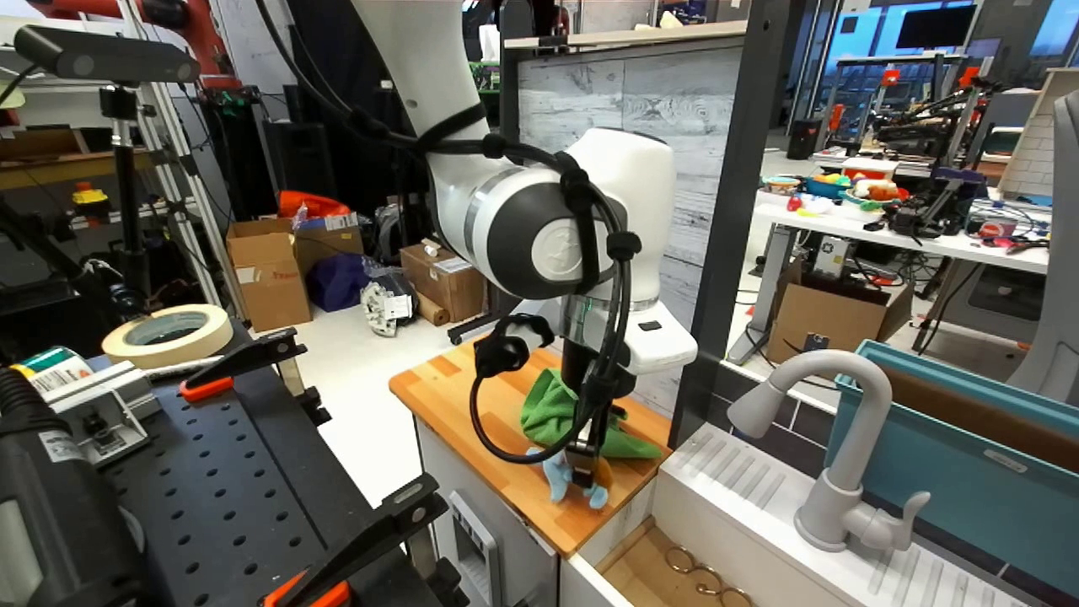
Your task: Move the plushy to the right
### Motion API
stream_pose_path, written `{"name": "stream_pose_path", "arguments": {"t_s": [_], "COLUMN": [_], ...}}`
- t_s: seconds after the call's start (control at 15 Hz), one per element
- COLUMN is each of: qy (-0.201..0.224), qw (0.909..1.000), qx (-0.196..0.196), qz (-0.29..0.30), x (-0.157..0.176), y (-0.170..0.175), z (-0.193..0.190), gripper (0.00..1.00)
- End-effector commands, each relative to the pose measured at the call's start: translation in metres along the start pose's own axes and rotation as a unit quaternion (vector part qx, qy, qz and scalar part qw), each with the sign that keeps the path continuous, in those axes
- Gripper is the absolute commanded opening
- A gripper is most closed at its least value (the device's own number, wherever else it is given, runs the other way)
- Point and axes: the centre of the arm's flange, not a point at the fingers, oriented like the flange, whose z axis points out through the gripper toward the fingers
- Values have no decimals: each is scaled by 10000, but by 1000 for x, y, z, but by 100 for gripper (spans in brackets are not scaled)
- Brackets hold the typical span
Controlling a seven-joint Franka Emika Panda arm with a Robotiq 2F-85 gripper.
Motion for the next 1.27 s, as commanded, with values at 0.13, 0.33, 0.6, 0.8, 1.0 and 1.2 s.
{"name": "stream_pose_path", "arguments": {"t_s": [0.13, 0.33, 0.6, 0.8, 1.0, 1.2], "qy": [66, 70, 98, -228, -96, -116], "qw": [9999, 9998, 9996, 9994, 9996, 9995], "qx": [14, 68, 258, 226, 225, 221], "qz": [129, 153, 99, -154, -150, -178], "x": [6, 5, -4, -35, -25, -31], "y": [-16, -17, -19, -23, -33, -31], "z": [3, -2, -22, -58, -40, -47], "gripper": [50, 71, 98, 100, 100, 100]}}
